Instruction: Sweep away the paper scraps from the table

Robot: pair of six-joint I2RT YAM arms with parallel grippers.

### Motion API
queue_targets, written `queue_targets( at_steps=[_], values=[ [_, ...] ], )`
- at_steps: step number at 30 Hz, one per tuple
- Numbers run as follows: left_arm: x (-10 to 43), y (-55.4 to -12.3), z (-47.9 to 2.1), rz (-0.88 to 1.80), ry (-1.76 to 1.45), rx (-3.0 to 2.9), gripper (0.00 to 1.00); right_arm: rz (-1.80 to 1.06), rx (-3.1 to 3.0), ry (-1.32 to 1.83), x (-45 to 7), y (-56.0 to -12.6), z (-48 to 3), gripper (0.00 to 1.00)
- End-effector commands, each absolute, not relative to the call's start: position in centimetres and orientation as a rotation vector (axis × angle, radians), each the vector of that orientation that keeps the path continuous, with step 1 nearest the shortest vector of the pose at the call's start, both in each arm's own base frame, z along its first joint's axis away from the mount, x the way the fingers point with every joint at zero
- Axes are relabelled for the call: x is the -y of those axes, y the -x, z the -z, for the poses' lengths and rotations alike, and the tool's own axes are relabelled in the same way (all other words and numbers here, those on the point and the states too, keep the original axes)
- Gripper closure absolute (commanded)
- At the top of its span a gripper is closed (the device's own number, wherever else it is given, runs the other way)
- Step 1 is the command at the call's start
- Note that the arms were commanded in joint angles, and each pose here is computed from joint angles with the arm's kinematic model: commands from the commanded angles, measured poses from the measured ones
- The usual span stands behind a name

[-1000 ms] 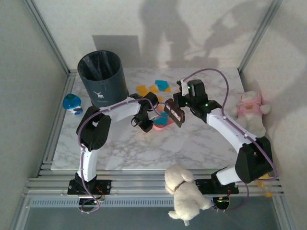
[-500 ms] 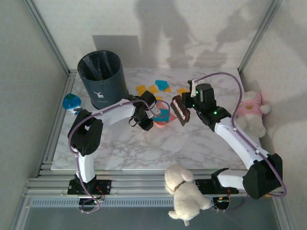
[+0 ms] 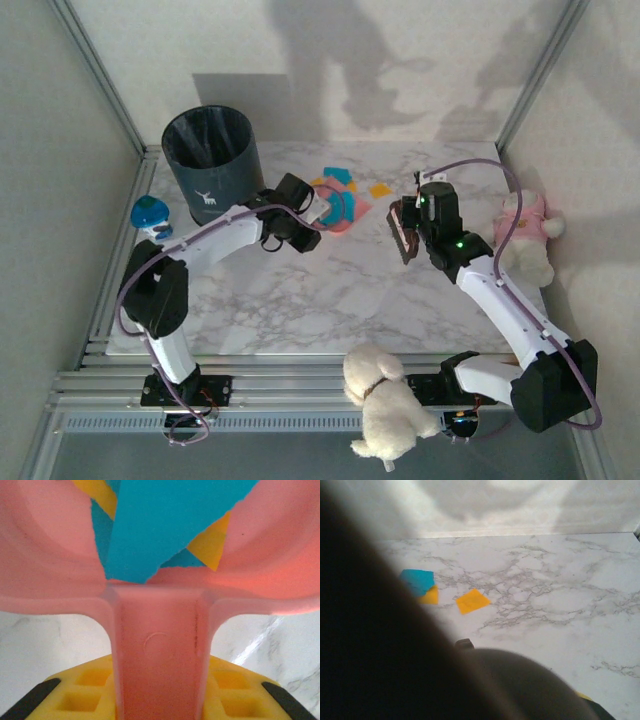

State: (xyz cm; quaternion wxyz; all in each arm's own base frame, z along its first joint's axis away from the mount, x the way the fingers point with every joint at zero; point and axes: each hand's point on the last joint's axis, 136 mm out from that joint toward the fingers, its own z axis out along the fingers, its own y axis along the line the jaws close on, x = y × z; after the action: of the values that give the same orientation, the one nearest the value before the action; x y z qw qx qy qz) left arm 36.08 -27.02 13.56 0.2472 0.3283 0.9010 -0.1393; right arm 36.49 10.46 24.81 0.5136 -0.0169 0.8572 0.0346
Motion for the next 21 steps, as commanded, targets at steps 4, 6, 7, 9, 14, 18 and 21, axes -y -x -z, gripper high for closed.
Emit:
queue_targets(
  at_steps=[4, 6, 7, 9, 14, 18, 21],
  values=[
    [28.3, -37.6, -21.7, 0.581, -0.734, -2.226, 1.0, -0.07, -2.042, 0.033, -10.0, -36.4, -25.2, 1.0],
    [27.9, -37.8, -23.7, 0.599, -0.697, -2.178, 1.0, -0.067, -2.049, 0.034, -9.9, -36.5, -25.0, 1.0],
    [27.6, -38.0, -24.5, 0.601, -0.675, -2.162, 1.0, -0.071, -2.054, 0.036, -10.0, -36.5, -24.9, 1.0],
    [26.7, -38.6, -25.9, 0.599, -0.613, -2.146, 1.0, -0.078, -2.056, 0.039, -10.1, -36.5, -24.9, 1.0],
    [24.4, -39.7, -28.6, 0.639, -0.501, -2.107, 1.0, -0.08, -2.06, 0.044, -10.2, -36.5, -24.7, 1.0],
    [22.8, -40.6, -30.4, 0.682, -0.428, -2.066, 1.0, -0.082, -2.065, 0.044, -10.2, -36.5, -24.6, 1.0],
    [21.5, -41.5, -31.5, 0.721, -0.349, -2.045, 1.0, -0.082, -2.069, 0.043, -10.2, -36.6, -24.5, 1.0]
  ],
)
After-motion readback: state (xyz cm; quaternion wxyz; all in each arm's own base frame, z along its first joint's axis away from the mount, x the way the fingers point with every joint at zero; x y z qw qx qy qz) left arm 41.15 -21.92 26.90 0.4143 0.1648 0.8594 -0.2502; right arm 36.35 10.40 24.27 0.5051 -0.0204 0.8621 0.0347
